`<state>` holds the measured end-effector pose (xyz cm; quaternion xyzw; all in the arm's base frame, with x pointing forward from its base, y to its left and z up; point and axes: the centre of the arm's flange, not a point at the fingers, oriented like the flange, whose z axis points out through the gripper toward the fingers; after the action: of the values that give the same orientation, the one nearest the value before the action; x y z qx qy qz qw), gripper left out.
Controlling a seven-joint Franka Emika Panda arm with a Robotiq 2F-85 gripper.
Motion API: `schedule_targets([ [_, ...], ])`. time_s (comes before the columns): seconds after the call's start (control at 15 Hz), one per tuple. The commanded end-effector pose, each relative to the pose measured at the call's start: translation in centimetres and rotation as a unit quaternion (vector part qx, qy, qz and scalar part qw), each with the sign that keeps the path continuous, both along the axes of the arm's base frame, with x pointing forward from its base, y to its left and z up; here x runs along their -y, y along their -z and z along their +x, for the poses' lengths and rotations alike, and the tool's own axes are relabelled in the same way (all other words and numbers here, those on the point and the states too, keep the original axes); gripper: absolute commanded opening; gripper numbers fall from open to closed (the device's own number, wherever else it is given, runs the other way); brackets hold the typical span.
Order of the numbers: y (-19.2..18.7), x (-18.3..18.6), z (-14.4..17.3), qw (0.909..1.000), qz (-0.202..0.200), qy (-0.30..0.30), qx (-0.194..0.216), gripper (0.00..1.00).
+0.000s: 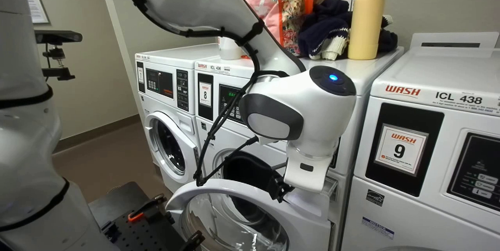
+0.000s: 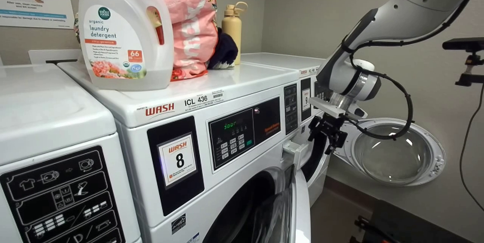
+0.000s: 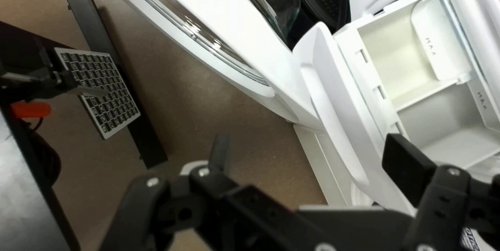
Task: Open the door of the washing machine and push the tray back in
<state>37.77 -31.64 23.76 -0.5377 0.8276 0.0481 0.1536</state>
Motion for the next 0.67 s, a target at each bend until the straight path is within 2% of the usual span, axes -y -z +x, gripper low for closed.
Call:
schedule_targets([
  [0.0,-0.5,-0.8,-1.2,0.9997,0.007,0.007,-0.021,1.00],
  [0.2,0.4,-1.2,-1.3,0.9989,0.009,0.008,-0.046,1.00],
  [0.6,2.7,-1.5,-0.4,0.9987,0.017,0.007,-0.047,1.00],
])
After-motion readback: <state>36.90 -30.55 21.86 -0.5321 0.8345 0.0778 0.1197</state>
